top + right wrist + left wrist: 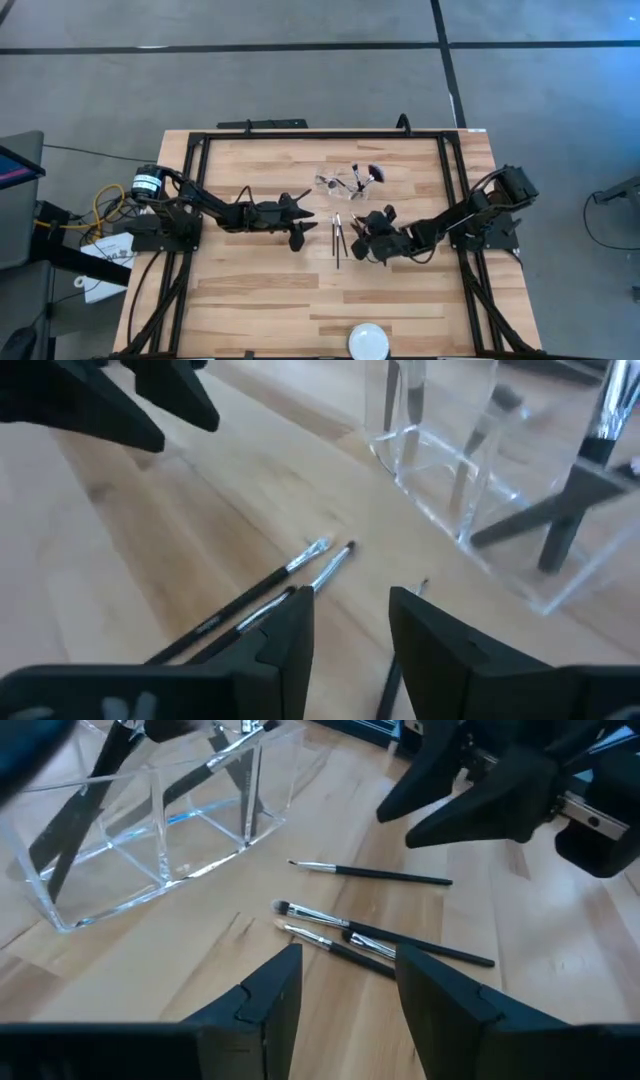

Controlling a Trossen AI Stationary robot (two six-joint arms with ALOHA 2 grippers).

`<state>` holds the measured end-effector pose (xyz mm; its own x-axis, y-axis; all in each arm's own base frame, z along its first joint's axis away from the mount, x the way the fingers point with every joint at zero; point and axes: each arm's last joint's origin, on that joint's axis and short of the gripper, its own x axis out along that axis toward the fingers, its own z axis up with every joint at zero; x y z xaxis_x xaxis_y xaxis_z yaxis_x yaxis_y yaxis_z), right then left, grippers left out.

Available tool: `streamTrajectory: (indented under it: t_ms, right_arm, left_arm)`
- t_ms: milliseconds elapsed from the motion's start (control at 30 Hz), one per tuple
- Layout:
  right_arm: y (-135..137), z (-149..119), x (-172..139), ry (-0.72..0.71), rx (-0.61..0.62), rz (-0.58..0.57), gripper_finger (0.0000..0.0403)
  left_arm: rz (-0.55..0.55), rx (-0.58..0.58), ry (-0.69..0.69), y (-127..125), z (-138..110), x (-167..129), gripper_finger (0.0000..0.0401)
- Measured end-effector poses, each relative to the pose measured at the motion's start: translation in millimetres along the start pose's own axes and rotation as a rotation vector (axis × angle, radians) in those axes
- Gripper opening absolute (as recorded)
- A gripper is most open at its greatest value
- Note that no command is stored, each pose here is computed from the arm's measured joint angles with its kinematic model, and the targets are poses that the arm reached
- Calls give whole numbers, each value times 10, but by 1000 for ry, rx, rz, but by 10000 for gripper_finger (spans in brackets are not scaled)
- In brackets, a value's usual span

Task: Put items in baskets/containers
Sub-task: Put the black liner brush into the transparent organizer

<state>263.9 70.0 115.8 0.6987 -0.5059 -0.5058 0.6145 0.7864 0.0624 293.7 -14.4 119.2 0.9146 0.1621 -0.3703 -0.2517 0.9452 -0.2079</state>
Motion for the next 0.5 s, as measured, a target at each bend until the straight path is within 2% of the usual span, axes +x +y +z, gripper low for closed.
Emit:
streamTrajectory:
  t_ms: [100,233,367,500]
  right_arm:
    - [34,-117,-96,4,29,14,121]
    - [48,-318,-205,-67,1,-48,121]
    - [114,-500,-185,-83,-53,-59,121]
    - [108,-709,-64,-81,-47,-96,120]
  left_arm:
    - [-26,3,8,-29,-9,-5,159]
    - [-55,26,16,-58,-19,-11,159]
    - [-73,57,18,-67,-20,-12,159]
    - [-76,57,10,-70,-11,-13,159]
